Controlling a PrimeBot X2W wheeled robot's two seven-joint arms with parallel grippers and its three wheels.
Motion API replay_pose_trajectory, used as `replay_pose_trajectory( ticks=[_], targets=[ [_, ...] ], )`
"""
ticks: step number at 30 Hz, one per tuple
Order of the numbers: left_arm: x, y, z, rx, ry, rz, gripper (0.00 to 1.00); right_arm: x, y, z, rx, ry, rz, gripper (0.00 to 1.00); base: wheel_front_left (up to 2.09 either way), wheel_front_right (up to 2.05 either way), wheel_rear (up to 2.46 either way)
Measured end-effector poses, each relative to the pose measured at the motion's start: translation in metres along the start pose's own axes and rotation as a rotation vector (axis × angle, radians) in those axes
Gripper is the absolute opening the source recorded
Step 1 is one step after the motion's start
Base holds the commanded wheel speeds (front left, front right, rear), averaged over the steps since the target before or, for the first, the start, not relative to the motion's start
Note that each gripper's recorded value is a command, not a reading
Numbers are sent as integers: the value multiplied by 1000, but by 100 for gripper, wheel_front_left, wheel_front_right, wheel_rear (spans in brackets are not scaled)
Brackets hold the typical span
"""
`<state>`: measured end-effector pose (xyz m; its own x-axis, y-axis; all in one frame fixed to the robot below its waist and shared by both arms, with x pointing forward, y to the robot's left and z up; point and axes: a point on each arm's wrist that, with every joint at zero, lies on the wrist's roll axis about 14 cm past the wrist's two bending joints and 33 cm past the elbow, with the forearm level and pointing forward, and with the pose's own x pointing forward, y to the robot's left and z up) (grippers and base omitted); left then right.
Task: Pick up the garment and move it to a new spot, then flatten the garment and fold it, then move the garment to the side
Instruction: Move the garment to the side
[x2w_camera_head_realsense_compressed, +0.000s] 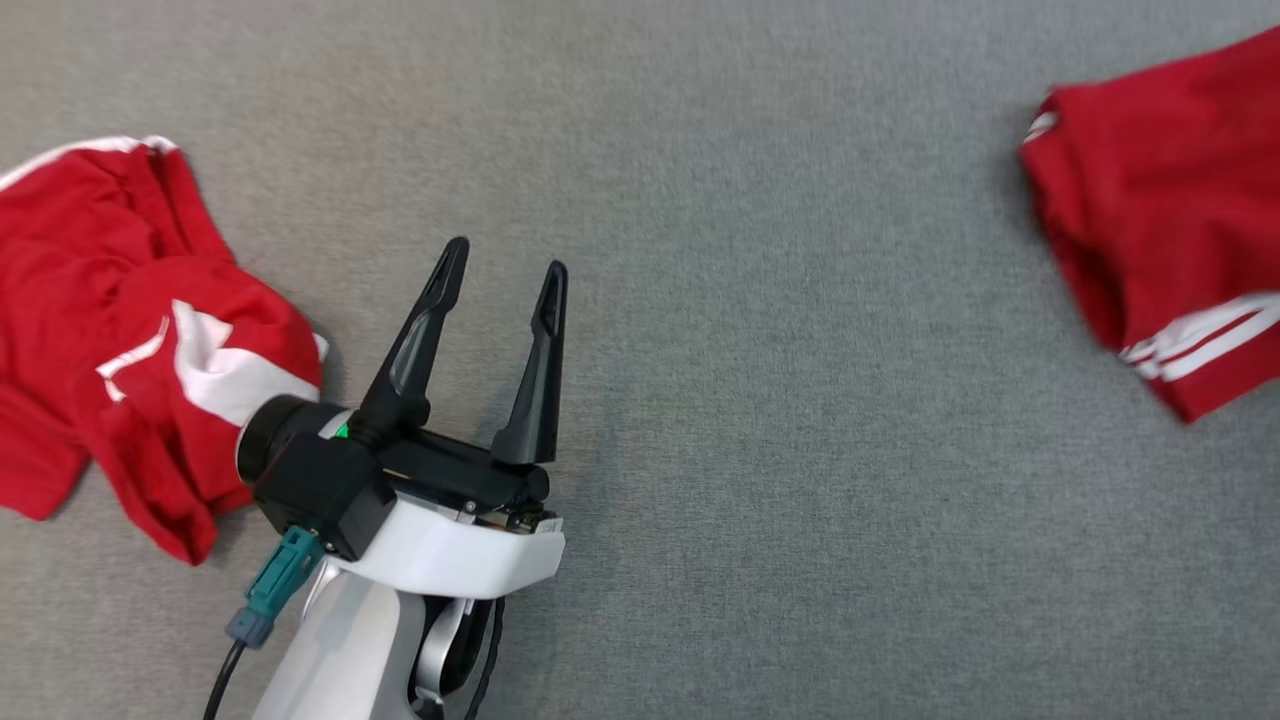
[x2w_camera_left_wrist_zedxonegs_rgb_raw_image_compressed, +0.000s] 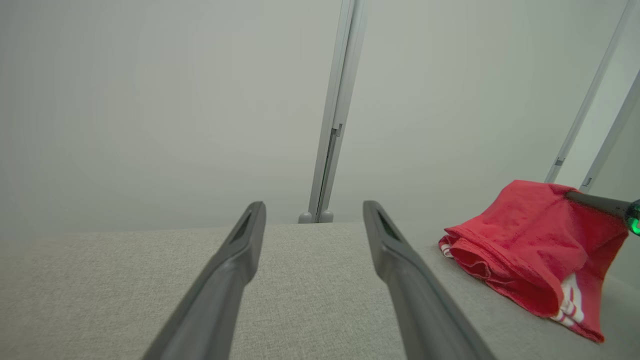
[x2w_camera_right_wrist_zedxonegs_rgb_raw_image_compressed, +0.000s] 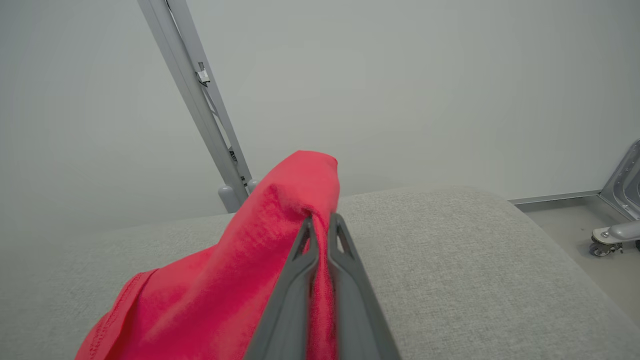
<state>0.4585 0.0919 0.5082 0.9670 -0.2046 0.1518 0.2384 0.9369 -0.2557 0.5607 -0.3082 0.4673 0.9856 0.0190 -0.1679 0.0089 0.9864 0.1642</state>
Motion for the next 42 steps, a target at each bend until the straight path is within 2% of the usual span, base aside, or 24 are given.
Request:
replay_pose_trajectory(
  ticks=[7, 10, 12, 13, 20, 27, 29, 33, 37, 42],
  targets=[
    [19, -5, -33, -3, 47, -34, 100, 10, -72, 13, 12, -48, -205, 0, 0, 0, 0],
    [22, -6, -40, -5, 59, -40, 100, 8, -88, 13, -6, -50, -251, 0, 0, 0, 0],
    [24, -7, -45, -10, 67, -44, 100, 4, -99, 8, -29, -33, -285, 49, 0, 0, 0],
    [25, -8, -45, -11, 66, -46, 100, 3, -101, 6, -34, -26, -293, 100, 0, 0, 0],
    [25, -12, -28, -11, 31, -50, 100, 0, -88, 35, -101, -94, -263, 100, 0, 0, 0],
    [13, -1, 1, -9, -18, 3, 100, -20, -22, 75, -91, -249, -99, 100, 0, 0, 0],
    [8, 13, 18, -36, -60, 69, 100, -32, 0, 82, -69, -288, -46, 100, 0, 0, 0],
    [-9, 19, 31, -16, -74, 95, 100, -64, 38, 90, -33, -347, 49, 100, 0, 0, 0],
    [-27, 20, 40, 53, -77, 99, 100, -102, 57, 92, -23, -384, 96, 100, 0, 0, 0],
    [-52, 27, 38, 70, -44, 131, 100, -146, 77, 79, -14, -395, 130, 100, 0, 0, 0]
  ],
)
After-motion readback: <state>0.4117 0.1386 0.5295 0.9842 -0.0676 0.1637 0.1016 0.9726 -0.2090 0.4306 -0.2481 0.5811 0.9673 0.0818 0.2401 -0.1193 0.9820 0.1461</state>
